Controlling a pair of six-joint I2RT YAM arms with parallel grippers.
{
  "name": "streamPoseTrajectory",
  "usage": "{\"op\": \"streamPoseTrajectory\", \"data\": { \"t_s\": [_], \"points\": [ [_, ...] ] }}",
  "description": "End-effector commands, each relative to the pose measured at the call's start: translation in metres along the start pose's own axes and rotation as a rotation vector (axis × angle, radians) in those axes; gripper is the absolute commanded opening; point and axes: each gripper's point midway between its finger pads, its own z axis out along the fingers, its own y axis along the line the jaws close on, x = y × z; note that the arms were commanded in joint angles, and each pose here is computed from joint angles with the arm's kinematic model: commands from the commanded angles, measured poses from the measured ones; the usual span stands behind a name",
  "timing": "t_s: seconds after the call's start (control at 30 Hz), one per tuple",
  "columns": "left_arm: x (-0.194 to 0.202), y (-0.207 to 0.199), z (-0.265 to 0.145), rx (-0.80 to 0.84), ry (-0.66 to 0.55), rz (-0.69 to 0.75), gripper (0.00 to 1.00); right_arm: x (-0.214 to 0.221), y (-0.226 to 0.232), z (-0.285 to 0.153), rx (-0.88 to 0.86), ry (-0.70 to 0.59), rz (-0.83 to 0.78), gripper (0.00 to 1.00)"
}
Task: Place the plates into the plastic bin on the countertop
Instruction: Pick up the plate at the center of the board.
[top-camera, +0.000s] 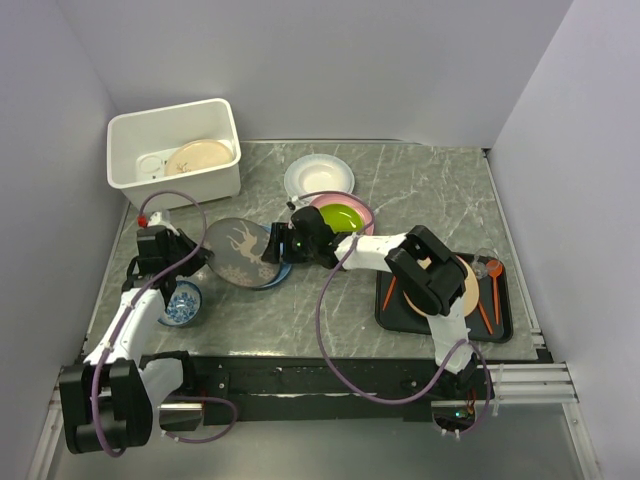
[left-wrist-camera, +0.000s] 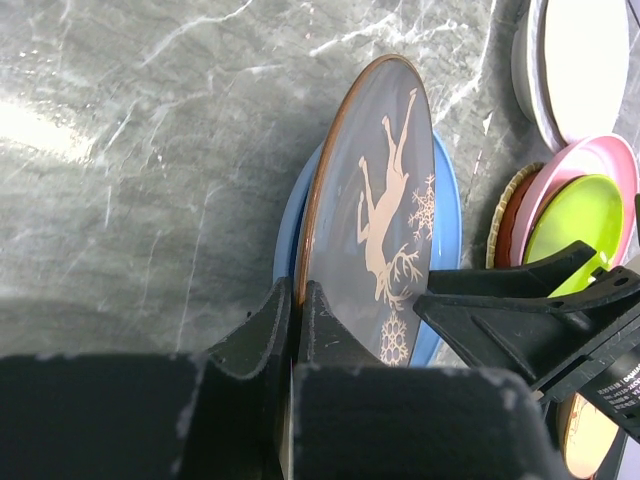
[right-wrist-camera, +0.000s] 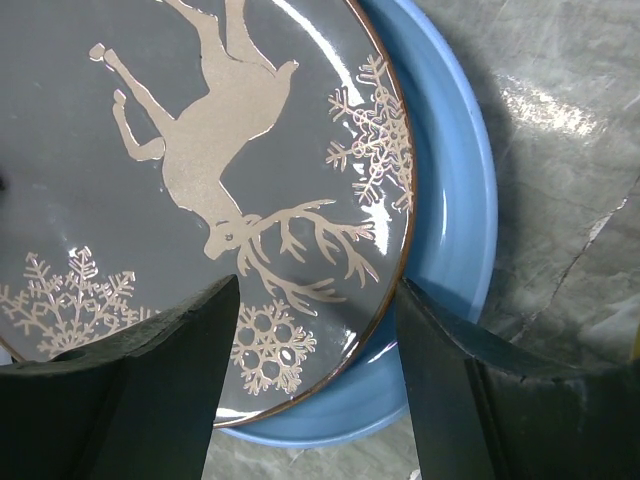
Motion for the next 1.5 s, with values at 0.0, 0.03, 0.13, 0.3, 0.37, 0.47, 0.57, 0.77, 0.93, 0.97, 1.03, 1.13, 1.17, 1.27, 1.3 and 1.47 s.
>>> {"op": "streamPoseTrajectory", "data": {
  "t_s": [0.0,0.03,0.13,0.3,0.37,0.47,0.57,0.77,0.93,0.97,1.03,1.13,1.17,1.27,1.3,1.47],
  "points": [
    [-0.010,-0.019,-0.009,0.036,-0.024,-0.011,0.01,0.014,0.042,-0.008,-0.131,0.040,-0.014,0.70],
    [-0.010,-0.019,-0.010,0.033,-0.027,-0.012,0.01,0.014,0.043,-0.008,-0.133,0.040,-0.015,0.70],
    [-0.013,-0.021,-0.012,0.035,-0.039,-0.015,0.01,0.012,0.043,-0.011,-0.134,0.035,-0.017,0.71],
    [-0.018,-0.025,-0.016,0.040,-0.053,-0.014,0.01,0.010,0.046,-0.013,-0.144,0.028,-0.021,0.72],
    [-0.020,-0.026,-0.017,0.039,-0.056,-0.014,0.01,0.010,0.047,-0.013,-0.148,0.028,-0.020,0.73],
    [-0.020,-0.026,-0.017,0.041,-0.057,-0.015,0.01,0.010,0.049,-0.014,-0.154,0.025,-0.024,0.74],
    [-0.022,-0.029,-0.019,0.049,-0.062,-0.015,0.01,0.006,0.049,-0.018,-0.153,0.007,-0.027,0.76],
    [-0.033,-0.040,-0.027,0.084,-0.102,-0.002,0.01,-0.005,0.060,-0.032,-0.181,-0.042,-0.033,0.81],
    [-0.040,-0.044,-0.032,0.085,-0.123,0.002,0.01,-0.009,0.063,-0.038,-0.188,-0.061,-0.034,0.82],
    [-0.040,-0.044,-0.032,0.081,-0.123,0.001,0.01,-0.010,0.064,-0.039,-0.190,-0.065,-0.033,0.82],
    [-0.041,-0.044,-0.033,0.082,-0.129,0.001,0.01,-0.010,0.064,-0.041,-0.195,-0.072,-0.030,0.82],
    [-0.043,-0.046,-0.035,0.085,-0.135,-0.001,0.01,-0.013,0.065,-0.046,-0.203,-0.096,-0.030,0.82],
    [-0.044,-0.046,-0.036,0.083,-0.138,-0.001,0.01,-0.015,0.068,-0.050,-0.213,-0.107,-0.032,0.82],
    [-0.046,-0.053,-0.039,0.114,-0.144,0.003,0.01,-0.020,0.068,-0.059,-0.204,-0.130,-0.038,0.84],
    [-0.046,-0.055,-0.040,0.125,-0.148,0.004,0.01,-0.021,0.068,-0.062,-0.201,-0.139,-0.043,0.84],
    [-0.051,-0.067,-0.049,0.181,-0.171,0.014,0.01,-0.029,0.072,-0.082,-0.207,-0.184,-0.045,0.85]
  ]
}}
